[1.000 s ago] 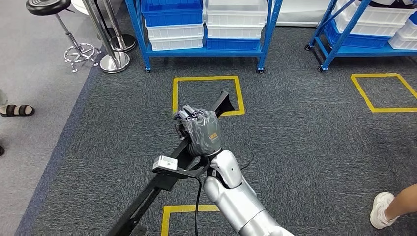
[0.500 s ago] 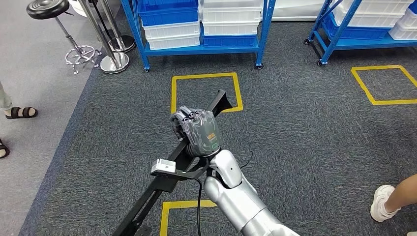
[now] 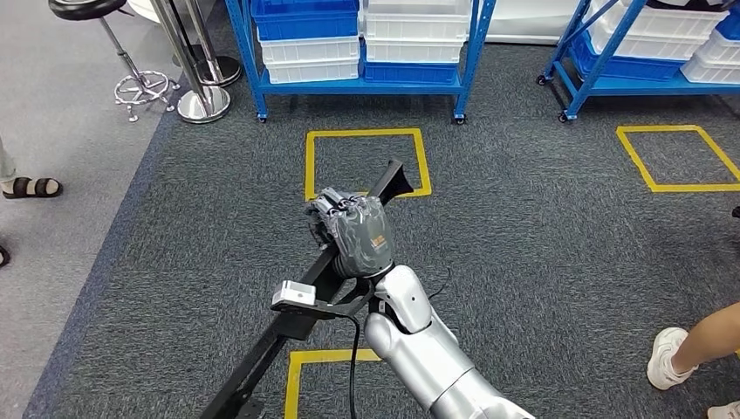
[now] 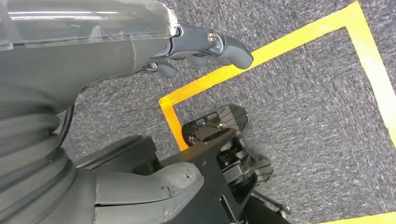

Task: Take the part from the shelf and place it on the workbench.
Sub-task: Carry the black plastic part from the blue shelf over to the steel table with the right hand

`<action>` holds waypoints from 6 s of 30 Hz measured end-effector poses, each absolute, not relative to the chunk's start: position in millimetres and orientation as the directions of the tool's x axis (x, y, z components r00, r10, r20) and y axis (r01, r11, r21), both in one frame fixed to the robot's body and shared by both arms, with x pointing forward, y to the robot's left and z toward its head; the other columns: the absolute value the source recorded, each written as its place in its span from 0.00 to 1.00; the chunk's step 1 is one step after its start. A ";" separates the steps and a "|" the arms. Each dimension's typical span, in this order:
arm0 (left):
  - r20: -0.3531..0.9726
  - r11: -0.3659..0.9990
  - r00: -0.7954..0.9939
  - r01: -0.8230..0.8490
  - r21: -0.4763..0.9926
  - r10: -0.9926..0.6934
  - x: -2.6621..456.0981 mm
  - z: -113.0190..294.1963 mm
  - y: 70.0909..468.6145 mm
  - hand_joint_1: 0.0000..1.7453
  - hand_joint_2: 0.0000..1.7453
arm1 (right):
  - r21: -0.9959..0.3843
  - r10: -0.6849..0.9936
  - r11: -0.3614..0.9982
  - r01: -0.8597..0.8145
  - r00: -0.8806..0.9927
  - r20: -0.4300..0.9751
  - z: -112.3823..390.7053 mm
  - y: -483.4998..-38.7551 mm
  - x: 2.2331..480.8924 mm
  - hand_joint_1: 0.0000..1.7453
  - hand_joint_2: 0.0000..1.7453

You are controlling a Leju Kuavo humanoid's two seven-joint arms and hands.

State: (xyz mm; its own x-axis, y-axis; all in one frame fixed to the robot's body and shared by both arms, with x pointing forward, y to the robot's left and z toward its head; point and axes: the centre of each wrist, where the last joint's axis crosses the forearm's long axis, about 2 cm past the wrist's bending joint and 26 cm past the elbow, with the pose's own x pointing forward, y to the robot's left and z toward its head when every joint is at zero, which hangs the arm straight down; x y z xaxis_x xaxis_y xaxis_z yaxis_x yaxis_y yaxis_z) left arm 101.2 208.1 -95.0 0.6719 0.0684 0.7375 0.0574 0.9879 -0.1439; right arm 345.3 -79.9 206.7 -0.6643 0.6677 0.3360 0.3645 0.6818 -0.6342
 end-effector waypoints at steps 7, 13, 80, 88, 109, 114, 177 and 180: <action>0.765 0.984 0.640 0.087 -0.156 0.065 102.6 -94.5 207.0 0.00 1.00 | -0.630 0.664 0.684 0.368 -0.671 0.330 209.5 -79.3 346.0 1.00 1.00; 0.767 0.984 0.639 0.093 -0.153 0.058 101.0 -94.8 206.9 0.00 1.00 | -0.625 0.661 0.687 0.370 -0.675 0.326 211.8 -78.2 345.8 1.00 1.00; 0.750 0.991 0.661 0.088 -0.103 0.020 104.4 -94.4 209.0 0.00 1.00 | -0.600 0.627 0.724 0.340 -0.687 0.367 211.5 -82.5 345.9 1.00 1.00; 0.752 0.990 0.658 0.089 -0.110 0.024 105.6 -94.0 208.4 0.00 1.00 | -0.596 0.631 0.720 0.354 -0.691 0.352 215.1 -84.7 346.8 1.00 1.00; 0.751 0.990 0.660 0.091 -0.111 0.023 104.6 -94.4 209.6 0.00 1.00 | -0.597 0.637 0.714 0.366 -0.693 0.337 214.3 -87.8 343.9 1.00 1.00; 0.753 0.990 0.657 0.093 -0.110 0.022 105.9 -94.2 210.3 0.00 1.00 | -0.595 0.638 0.714 0.369 -0.694 0.335 215.1 -88.6 343.8 1.00 1.00; 0.756 0.994 0.653 0.098 -0.048 -0.028 90.1 -98.6 216.7 0.00 1.00 | -0.480 0.601 0.781 0.400 -0.691 0.403 179.1 -128.8 280.2 1.00 1.00; 0.750 0.993 0.661 0.104 -0.055 -0.028 89.2 -100.0 225.1 0.00 1.00 | -0.476 0.600 0.783 0.401 -0.688 0.408 178.8 -129.1 279.6 1.00 1.00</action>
State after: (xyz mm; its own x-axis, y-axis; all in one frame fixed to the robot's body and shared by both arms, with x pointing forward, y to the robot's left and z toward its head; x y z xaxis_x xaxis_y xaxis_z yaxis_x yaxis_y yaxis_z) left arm 89.2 225.1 -100.0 0.6605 -0.0279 0.7503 0.1045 0.9930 -0.0551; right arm 279.6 -129.1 178.8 -0.6880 0.6003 0.4078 0.4009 0.7828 -0.4759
